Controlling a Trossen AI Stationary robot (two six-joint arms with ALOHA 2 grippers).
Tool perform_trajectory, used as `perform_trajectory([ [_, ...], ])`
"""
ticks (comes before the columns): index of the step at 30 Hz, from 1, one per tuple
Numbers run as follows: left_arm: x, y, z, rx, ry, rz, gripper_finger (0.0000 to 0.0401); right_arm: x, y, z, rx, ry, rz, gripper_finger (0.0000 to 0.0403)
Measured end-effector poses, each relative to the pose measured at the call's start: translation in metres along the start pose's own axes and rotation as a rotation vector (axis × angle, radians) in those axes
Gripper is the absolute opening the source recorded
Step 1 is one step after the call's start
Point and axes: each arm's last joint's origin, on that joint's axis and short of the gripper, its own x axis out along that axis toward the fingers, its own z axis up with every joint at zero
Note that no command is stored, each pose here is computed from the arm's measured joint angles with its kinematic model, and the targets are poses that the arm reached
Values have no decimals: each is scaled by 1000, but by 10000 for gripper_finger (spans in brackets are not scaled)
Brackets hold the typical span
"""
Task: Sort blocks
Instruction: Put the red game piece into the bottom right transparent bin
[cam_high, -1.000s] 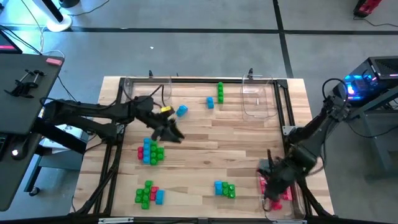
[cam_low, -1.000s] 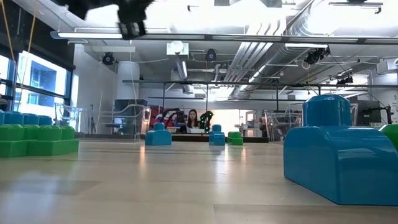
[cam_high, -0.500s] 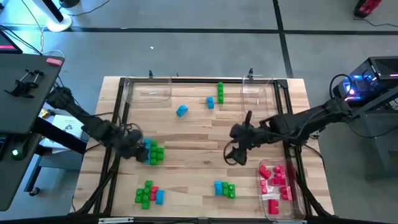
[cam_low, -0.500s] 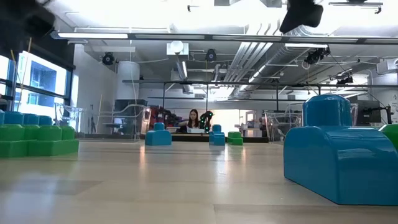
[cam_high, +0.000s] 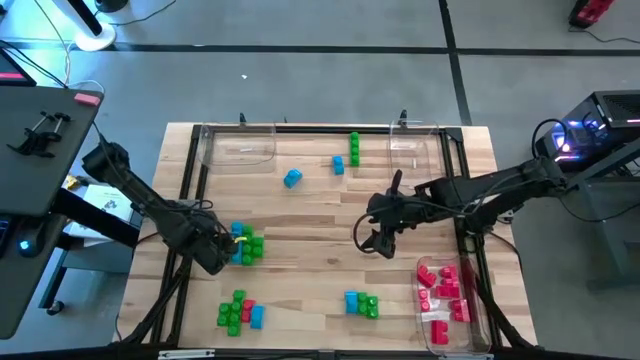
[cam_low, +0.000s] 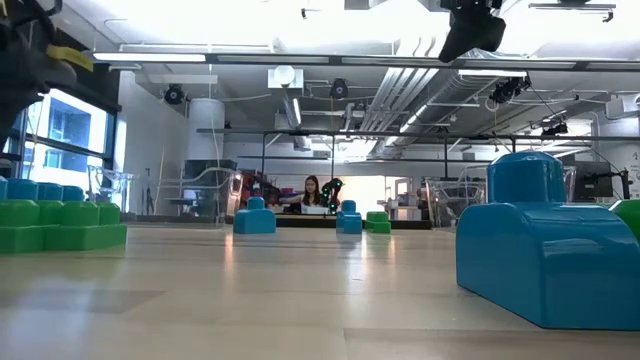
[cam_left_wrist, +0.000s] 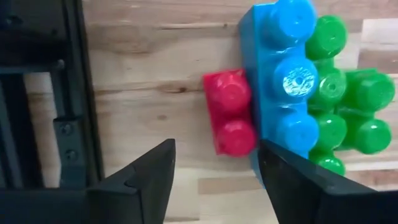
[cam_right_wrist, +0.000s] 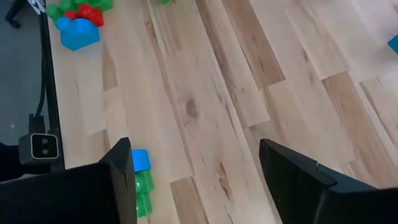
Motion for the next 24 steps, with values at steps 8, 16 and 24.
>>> perform_trajectory([
  [8, 13, -15, 6, 27, -18, 59, 200, 0, 0, 0, -18, -3, -5, 220],
  [16, 26, -43, 9, 64, 41, -29, 200, 0, 0, 0, -17, -4, -6, 220],
  [24, 24, -37, 21, 107, 29, 55, 200, 0, 0, 0, -17, -4, -6, 220],
])
